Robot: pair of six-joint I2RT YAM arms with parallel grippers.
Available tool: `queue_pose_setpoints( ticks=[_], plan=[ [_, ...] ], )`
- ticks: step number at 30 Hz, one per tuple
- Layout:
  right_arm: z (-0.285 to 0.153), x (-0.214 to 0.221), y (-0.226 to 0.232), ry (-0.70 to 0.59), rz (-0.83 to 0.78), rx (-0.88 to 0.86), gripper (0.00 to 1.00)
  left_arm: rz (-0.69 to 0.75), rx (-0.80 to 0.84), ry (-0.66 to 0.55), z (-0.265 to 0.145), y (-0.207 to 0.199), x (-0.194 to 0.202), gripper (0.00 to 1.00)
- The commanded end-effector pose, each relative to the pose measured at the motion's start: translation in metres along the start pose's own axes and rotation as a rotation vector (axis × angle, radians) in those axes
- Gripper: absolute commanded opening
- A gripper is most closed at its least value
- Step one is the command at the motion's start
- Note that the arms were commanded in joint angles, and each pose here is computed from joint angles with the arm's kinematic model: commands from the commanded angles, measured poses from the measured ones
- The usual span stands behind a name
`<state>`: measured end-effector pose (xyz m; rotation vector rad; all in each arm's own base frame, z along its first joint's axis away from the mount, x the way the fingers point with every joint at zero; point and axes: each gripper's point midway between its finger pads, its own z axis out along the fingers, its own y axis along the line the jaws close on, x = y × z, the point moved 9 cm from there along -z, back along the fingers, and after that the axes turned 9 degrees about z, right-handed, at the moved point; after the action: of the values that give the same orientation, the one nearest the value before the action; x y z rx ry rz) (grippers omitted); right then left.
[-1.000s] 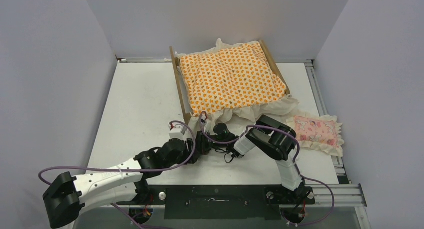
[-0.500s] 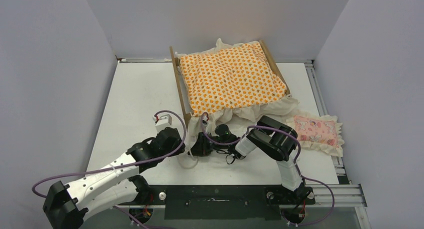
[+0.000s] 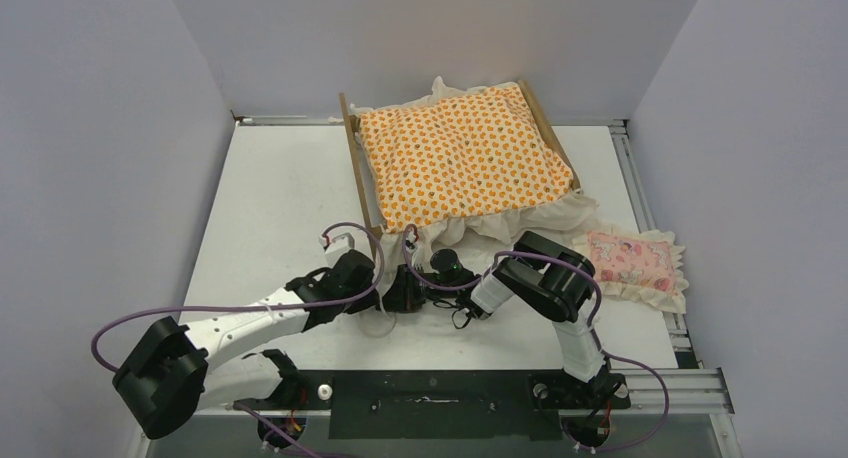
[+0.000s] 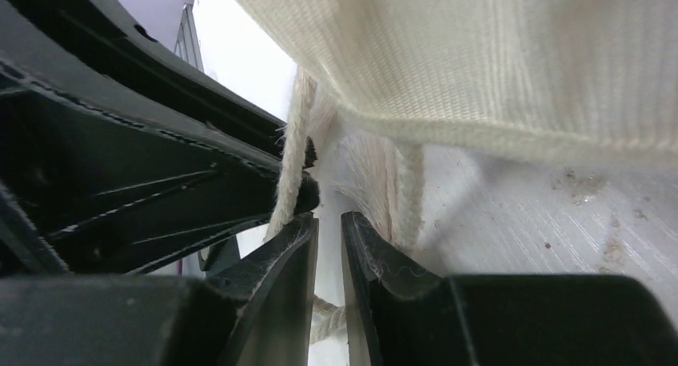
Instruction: Set up the pet bed
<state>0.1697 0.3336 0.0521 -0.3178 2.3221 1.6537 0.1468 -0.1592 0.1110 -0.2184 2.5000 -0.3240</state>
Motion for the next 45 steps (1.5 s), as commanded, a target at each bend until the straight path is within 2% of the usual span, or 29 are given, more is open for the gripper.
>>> queue_pose_setpoints(
  ticks=[1,10,18,23,27,28,30,34,36,42,45],
  plan=[
    [-0.001,0.003,0.0,0.0,-0.019,-0.002,0.2,-0.089,0.045,-0.054,0.01,-0.01,-0.006,0.29],
    [0.002,0.004,0.0,0.003,-0.02,-0.01,0.2,-0.126,-0.047,-0.092,0.026,0.001,0.0,0.34],
    [0.003,0.005,0.0,0.009,-0.025,-0.018,0.2,-0.104,-0.081,-0.055,0.042,0.002,0.008,0.36],
    [0.002,0.004,0.002,0.009,-0.029,-0.022,0.2,-0.085,-0.12,-0.013,0.043,0.002,0.02,0.2],
    [0.001,0.001,0.005,0.003,-0.043,-0.021,0.2,-0.069,-0.122,-0.012,0.038,0.0,0.028,0.0],
    [-0.001,0.0,0.007,-0.001,-0.051,-0.015,0.21,-0.069,-0.126,-0.018,0.036,0.001,0.027,0.0],
    [-0.006,-0.003,0.013,-0.023,-0.083,0.006,0.26,-0.067,-0.134,-0.039,0.031,0.001,0.023,0.0],
    [-0.023,-0.005,0.022,-0.077,-0.173,0.169,0.44,-0.035,-0.148,-0.109,0.016,0.003,0.008,0.0],
    [-0.03,-0.005,0.031,-0.122,-0.23,0.271,0.49,-0.029,-0.141,-0.128,0.011,0.002,0.003,0.0],
    [-0.043,0.015,0.049,-0.291,-0.295,0.503,0.57,-0.03,-0.121,-0.131,0.008,0.0,0.0,0.0],
    [-0.039,0.026,0.052,-0.321,-0.272,0.495,0.57,-0.03,-0.106,-0.123,0.009,-0.002,0.001,0.0]
  ],
)
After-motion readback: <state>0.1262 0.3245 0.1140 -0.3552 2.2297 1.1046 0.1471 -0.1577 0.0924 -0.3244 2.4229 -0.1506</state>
